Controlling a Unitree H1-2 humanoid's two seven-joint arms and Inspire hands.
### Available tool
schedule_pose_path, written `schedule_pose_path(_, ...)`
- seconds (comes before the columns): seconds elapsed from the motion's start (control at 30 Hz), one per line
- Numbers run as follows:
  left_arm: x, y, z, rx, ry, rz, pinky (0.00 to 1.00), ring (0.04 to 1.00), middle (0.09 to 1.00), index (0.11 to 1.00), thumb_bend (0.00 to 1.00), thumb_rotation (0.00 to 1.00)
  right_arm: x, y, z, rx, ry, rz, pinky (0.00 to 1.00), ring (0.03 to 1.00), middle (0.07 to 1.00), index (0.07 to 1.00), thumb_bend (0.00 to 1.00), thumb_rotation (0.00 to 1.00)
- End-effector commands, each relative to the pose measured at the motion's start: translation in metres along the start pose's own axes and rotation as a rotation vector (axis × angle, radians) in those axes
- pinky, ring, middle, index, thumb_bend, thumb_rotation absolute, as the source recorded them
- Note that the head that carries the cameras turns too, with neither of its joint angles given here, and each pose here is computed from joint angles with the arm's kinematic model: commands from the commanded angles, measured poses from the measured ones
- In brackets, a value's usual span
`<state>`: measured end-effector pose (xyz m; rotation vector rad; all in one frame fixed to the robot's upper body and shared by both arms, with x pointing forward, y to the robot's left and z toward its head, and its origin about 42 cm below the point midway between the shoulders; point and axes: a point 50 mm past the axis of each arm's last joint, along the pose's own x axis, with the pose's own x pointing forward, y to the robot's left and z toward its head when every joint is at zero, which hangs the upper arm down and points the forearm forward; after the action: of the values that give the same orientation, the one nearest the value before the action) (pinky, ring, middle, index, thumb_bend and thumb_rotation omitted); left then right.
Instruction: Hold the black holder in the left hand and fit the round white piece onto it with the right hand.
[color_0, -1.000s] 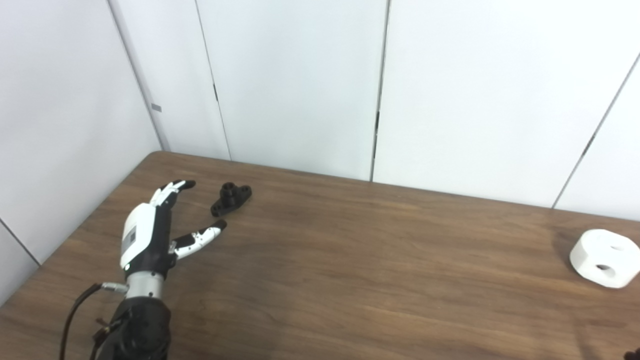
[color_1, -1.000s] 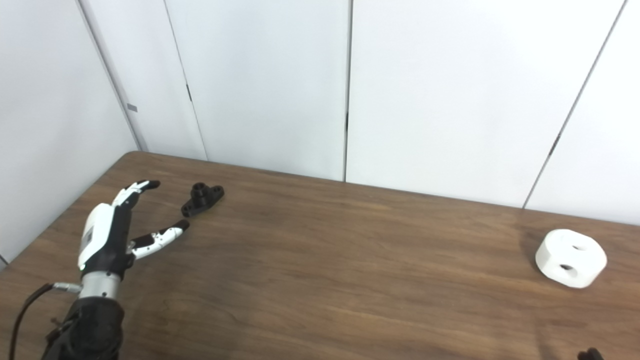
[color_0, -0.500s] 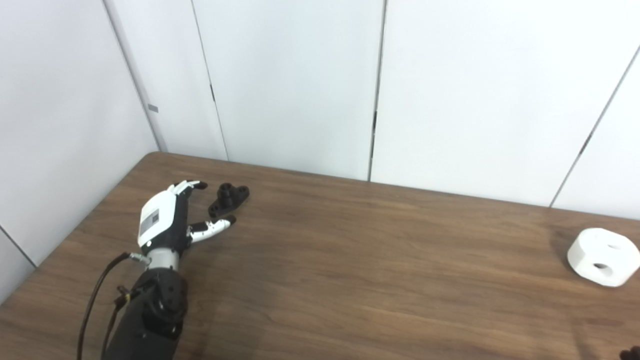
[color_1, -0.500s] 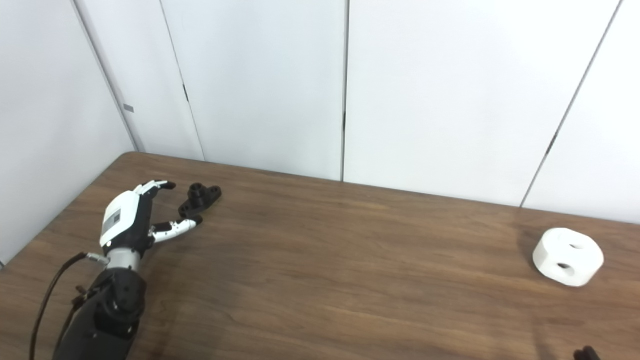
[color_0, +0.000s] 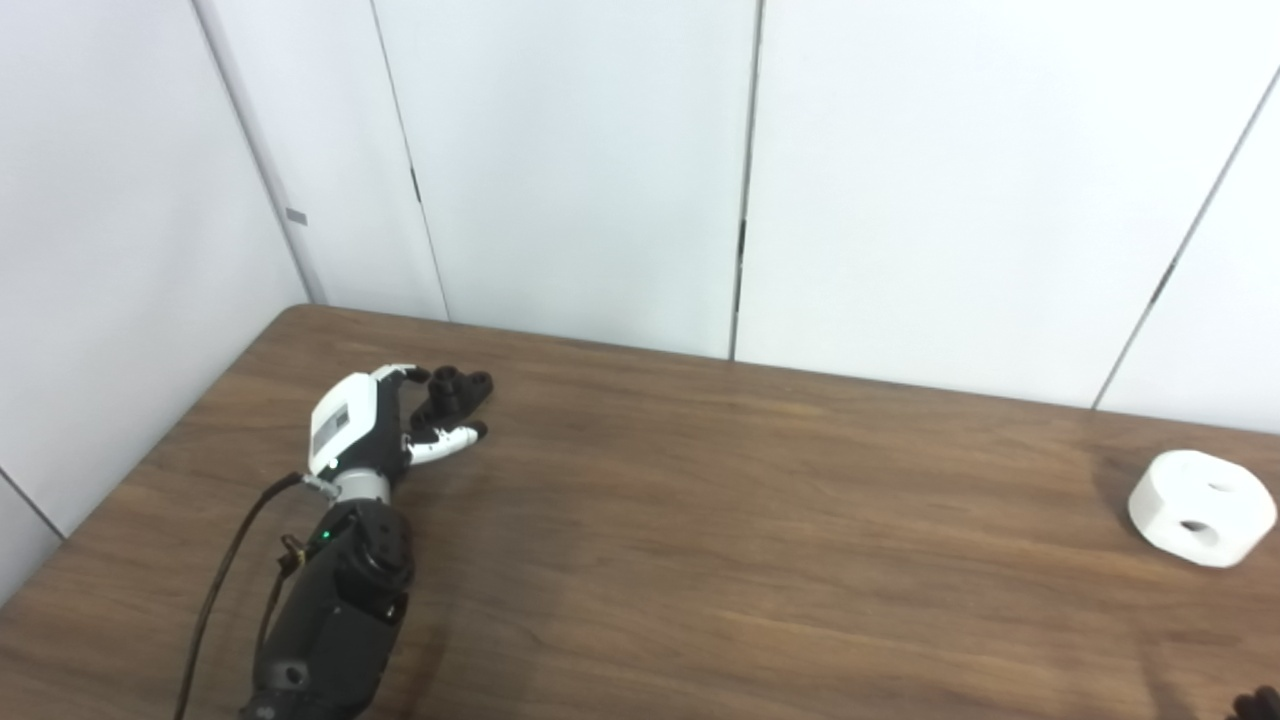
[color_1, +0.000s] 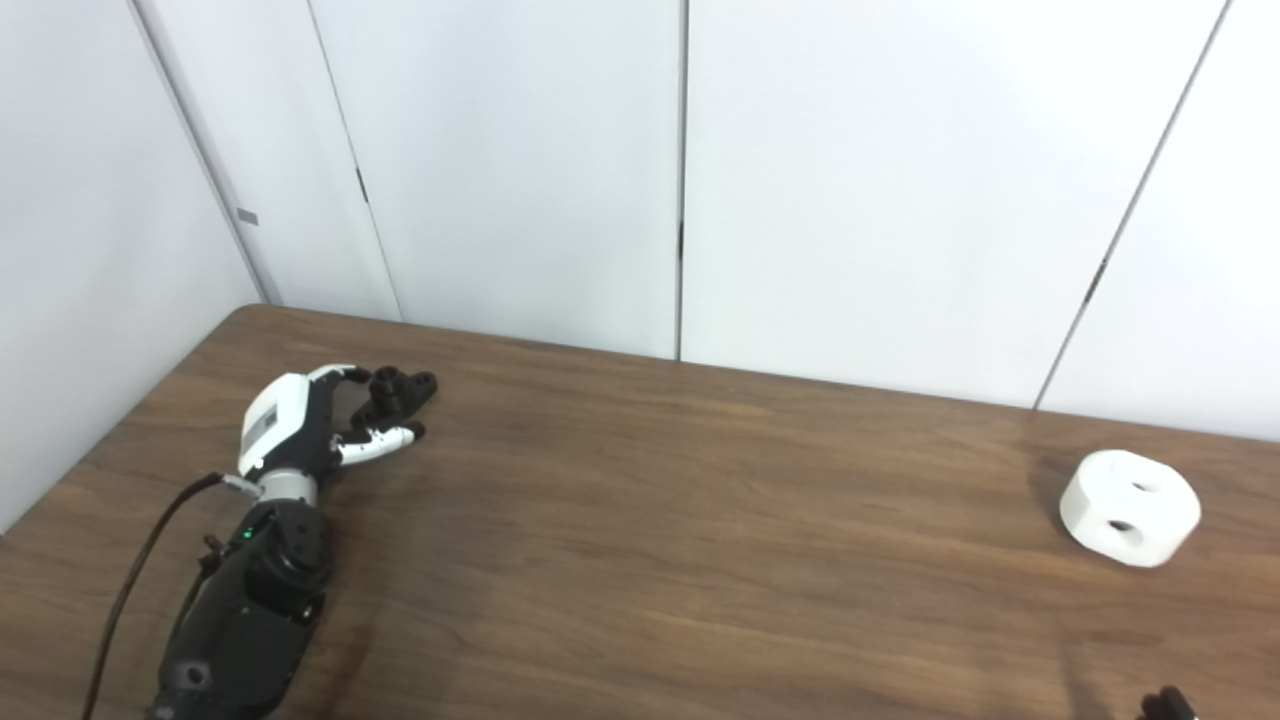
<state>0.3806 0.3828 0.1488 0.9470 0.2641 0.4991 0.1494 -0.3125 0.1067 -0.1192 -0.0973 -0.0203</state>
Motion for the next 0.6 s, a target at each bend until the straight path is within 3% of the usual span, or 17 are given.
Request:
schedule_pose_path(0.0, 0.020, 0.025, 0.017, 0.038, -0.045, 0.099, 0.96, 0.961, 0.910, 0.771, 0.87, 0.31, -0.005, 0.003, -0.001, 0.015, 0.021, 0.006, 1.00, 1.000, 1.000, 1.000, 0.66, 1.00)
schedule_pose_path(0.57, 0.029, 0.018, 0.004, 0.104, 0.017, 0.111, 0.96, 0.962, 0.916, 0.782, 0.87, 0.30, -0.007, -0.002, 0.000, -0.001, 0.020, 0.012, 1.00, 1.000, 1.000, 1.000, 0.67, 1.00)
